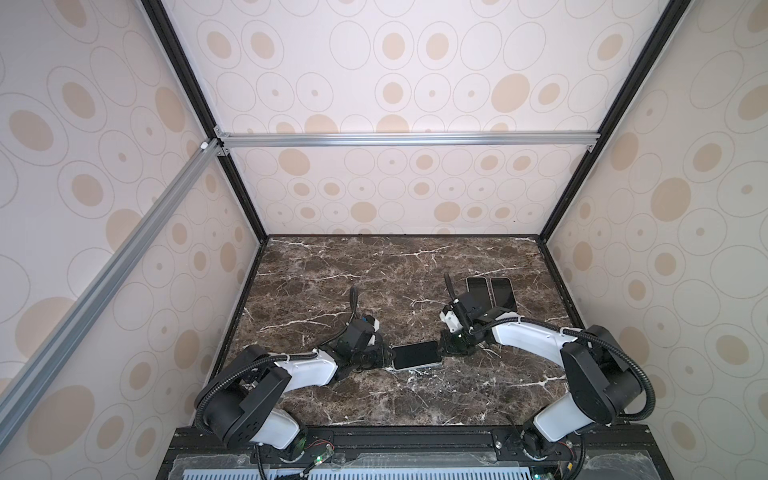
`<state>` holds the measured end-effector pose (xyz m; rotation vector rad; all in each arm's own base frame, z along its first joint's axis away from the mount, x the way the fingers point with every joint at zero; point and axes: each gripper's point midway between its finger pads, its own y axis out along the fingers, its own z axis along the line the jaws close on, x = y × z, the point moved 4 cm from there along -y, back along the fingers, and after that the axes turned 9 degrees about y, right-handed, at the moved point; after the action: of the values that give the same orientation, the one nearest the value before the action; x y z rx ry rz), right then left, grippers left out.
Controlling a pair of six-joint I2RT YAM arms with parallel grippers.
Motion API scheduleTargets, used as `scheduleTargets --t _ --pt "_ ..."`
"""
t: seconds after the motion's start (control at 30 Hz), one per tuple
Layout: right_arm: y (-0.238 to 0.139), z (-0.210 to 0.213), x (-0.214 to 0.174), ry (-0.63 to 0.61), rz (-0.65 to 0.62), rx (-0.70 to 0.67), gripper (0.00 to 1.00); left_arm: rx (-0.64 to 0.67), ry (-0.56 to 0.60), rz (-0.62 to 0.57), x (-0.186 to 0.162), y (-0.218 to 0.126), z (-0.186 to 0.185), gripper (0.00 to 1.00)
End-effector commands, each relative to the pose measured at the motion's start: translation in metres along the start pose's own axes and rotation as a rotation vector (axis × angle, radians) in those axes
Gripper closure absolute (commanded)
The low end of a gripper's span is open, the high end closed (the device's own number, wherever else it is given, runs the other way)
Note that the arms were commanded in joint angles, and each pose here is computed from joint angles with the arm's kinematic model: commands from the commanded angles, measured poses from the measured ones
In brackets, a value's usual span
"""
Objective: Put the phone into the phone case
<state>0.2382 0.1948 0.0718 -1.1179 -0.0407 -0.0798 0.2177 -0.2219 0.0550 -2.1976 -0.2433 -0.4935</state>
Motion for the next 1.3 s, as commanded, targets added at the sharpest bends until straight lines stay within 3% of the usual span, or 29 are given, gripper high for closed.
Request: scheduleTargets --t 0.0,0.63,0.9,1.03,1.27 --pt "-0.004 -0.001 -0.002 -0.02 0.009 -0.037 0.78 -0.013 0.027 0.044 -0.011 -0.001 0.0 0.66" --pt "0.014 0.008 -0.013 -0.02 0.099 0.001 0.8 -0.07 0.031 0.079 -0.02 0.006 -0.001 0.71" --pt "0.02 0.02 -0.019 -0.014 0.157 0.103 0.81 -0.089 0.014 0.08 -0.024 0.008 -0.001 0.71" --pt "0.02 0.017 -0.02 -0.012 0.155 0.079 0.81 -0.113 0.009 0.09 -0.025 0.007 -0.004 0.71" --pt "0.005 0.0 -0.015 -0.045 0.088 -0.084 0.81 -0.096 0.012 0.09 -0.025 0.003 -0.004 0.61"
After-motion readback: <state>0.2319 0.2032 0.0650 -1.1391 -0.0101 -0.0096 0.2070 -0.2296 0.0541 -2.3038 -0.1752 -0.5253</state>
